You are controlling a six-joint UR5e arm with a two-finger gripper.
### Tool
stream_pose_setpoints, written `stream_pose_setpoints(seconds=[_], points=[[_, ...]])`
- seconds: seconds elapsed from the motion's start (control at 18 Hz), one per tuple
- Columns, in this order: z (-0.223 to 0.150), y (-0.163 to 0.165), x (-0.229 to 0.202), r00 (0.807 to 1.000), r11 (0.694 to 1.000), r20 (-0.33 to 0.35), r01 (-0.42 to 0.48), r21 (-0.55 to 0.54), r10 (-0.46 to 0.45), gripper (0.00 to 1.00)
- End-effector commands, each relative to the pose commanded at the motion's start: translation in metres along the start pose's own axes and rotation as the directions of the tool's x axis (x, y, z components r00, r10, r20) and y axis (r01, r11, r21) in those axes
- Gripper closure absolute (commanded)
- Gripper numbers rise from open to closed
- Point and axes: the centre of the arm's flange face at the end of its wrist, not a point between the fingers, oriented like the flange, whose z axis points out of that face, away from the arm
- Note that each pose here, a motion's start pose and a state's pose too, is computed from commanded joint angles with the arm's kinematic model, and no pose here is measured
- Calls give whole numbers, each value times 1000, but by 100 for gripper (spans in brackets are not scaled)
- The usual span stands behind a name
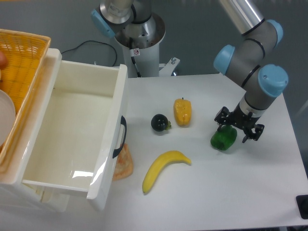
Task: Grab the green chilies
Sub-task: 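Lower the open gripper down around the green bell pepper, then close the gripper on the green bell pepper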
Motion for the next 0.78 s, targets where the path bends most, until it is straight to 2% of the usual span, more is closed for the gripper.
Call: stream_pose_setpoints(seconds=[0.22, 0.39, 0.44, 0.61, 0.72, 0.78], points=[[6, -1, -3, 1000, 1000, -6, 0, -2, 0, 1], [6, -1, -3, 1000, 1000, -6, -8, 0, 8, 22], [8, -2, -3, 1000, 1000, -10, -9, -1, 9, 23], [7, -1, -4, 1000, 1000, -7, -11, 3, 11, 21], [5, -2, -5, 1000, 1000, -4, -12, 3, 12, 7], [3, -3, -6, 1000, 1000, 0, -12, 5, 12, 6]])
